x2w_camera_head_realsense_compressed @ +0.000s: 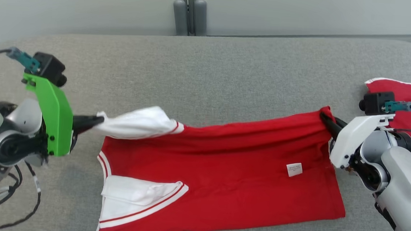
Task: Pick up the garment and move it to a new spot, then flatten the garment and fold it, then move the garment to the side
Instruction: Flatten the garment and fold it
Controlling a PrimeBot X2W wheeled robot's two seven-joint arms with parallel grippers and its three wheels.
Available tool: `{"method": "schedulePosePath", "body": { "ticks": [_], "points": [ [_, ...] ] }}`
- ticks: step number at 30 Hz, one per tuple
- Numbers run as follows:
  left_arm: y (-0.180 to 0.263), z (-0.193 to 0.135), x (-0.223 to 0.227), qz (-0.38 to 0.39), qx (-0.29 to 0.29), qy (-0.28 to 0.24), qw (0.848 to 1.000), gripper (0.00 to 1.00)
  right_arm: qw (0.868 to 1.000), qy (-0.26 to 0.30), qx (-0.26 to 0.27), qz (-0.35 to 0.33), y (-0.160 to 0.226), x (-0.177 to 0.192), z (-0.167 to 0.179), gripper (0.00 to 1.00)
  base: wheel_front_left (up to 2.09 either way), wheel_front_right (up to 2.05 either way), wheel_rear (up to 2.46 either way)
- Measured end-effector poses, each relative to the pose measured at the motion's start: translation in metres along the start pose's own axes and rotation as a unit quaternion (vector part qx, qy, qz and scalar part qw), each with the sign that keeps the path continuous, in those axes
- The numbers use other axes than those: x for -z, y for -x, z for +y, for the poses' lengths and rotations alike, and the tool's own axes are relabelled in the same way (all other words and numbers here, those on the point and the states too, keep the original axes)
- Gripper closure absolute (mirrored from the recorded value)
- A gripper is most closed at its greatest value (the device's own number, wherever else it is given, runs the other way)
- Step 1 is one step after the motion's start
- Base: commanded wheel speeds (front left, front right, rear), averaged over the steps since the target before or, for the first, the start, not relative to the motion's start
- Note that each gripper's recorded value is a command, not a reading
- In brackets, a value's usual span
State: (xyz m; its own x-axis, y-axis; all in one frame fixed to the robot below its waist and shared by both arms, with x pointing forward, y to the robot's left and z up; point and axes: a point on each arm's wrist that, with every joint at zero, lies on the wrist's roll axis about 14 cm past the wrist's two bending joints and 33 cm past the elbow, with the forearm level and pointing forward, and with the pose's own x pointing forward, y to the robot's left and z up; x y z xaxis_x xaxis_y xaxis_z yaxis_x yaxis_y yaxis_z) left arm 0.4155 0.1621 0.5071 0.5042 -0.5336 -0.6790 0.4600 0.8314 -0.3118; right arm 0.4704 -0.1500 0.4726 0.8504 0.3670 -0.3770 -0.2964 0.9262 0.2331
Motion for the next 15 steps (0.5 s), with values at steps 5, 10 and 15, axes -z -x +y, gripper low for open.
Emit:
{"method": "schedulePosePath", "body": {
  "ticks": [5, 10, 15],
  "points": [
    [0.011, -0.014, 0.034, 0.049, 0.026, 0.017, 0.998, 1.00, 0.999, 0.022, -0.007, 0.033, 0.000, 0.010, 0.002, 1.00, 0.00, 0.00, 0.00],
    [0.010, -0.025, 0.058, 0.087, 0.048, 0.033, 0.994, 1.00, 0.997, 0.031, -0.018, 0.074, -0.001, 0.025, 0.005, 1.00, 0.00, 0.00, 0.00],
    [0.005, -0.032, 0.081, 0.127, 0.061, 0.046, 0.989, 1.00, 0.991, 0.039, -0.019, 0.124, 0.002, 0.043, 0.000, 1.00, 0.00, 0.00, 0.00]
  ]
}}
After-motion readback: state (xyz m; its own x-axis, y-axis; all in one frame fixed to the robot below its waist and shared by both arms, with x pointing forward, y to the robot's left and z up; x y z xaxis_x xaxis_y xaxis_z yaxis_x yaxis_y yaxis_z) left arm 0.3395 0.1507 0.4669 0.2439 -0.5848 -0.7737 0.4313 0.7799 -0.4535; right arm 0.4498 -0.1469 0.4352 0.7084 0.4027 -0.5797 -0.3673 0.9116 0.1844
